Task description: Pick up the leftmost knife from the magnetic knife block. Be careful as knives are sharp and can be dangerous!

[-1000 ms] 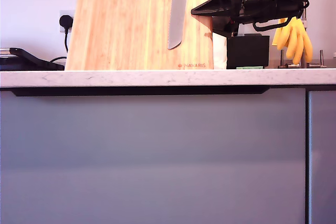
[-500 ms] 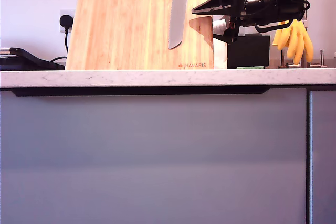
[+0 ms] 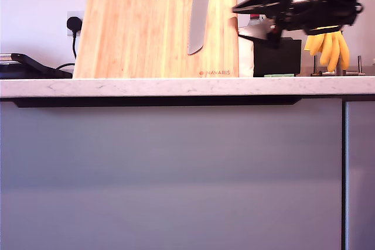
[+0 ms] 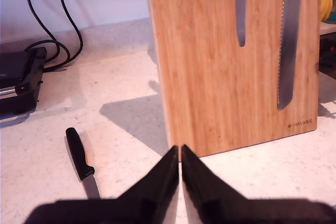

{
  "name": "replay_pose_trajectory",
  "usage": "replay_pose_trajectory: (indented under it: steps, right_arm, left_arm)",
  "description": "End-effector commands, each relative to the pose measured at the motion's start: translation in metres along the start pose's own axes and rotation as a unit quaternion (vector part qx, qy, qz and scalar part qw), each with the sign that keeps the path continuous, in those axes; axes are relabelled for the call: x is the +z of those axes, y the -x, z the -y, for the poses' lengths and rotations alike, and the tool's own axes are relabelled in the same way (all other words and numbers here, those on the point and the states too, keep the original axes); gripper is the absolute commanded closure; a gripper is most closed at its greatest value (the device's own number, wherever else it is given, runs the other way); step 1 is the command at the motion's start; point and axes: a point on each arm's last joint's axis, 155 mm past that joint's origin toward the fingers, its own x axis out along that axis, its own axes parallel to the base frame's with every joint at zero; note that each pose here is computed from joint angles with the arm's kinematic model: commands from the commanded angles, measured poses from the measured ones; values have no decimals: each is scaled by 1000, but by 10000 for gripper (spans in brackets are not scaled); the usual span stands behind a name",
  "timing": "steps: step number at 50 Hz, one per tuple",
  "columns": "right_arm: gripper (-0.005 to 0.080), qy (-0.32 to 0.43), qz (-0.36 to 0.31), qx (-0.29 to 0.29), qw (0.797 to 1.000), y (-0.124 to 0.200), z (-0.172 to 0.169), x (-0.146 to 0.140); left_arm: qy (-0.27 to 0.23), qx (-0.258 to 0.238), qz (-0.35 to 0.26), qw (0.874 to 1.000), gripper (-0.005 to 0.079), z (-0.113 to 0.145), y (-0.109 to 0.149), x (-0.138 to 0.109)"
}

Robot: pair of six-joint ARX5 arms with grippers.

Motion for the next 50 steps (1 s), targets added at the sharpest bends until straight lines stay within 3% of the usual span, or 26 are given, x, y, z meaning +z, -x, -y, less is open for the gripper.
replay_pose_trajectory:
  steps: [1,6,8,10,14,15,17,29,34,40,50]
  right_arm:
    - [294,19,8,-5,1000,11,-17,14]
    - [308,15,12,-16,1000,23,-18,19]
    - [359,10,13,-19,1000,26,-20,20]
    - [454,9,14,-22,1000,29,-22,22]
    - [747,9,15,-27,999,32,-27,26]
    - [780,10,15,-29,999,33,-28,26]
    - [748,-9,14,-29,999,33,-32,27]
    - [757,-66,9,-36,997,35,-48,28]
    - [757,-40,-19,-117,992,42,-38,18]
    - [757,-2,-71,-225,972,59,-27,5]
    - [757,53,-93,-342,934,88,-26,21]
  left_arm:
    - [3,-2,-3,1000,761,0,-3,-4]
    - [3,-4,-3,1000,761,1,-3,-3]
    - [3,-10,-3,1000,761,3,-3,-3]
    - [3,-14,-3,1000,761,4,-3,-4]
    - [10,-27,-6,1000,761,9,-3,-5]
    - [11,-31,-7,999,761,10,-3,-6]
    - [13,-37,-10,999,761,13,-3,-7]
    - [15,-62,-12,998,761,22,-2,-9]
    - [13,-60,-8,998,761,21,-2,-6]
    - [13,-47,-8,999,761,16,-3,-6]
    - [21,-35,-28,999,761,7,-15,-14]
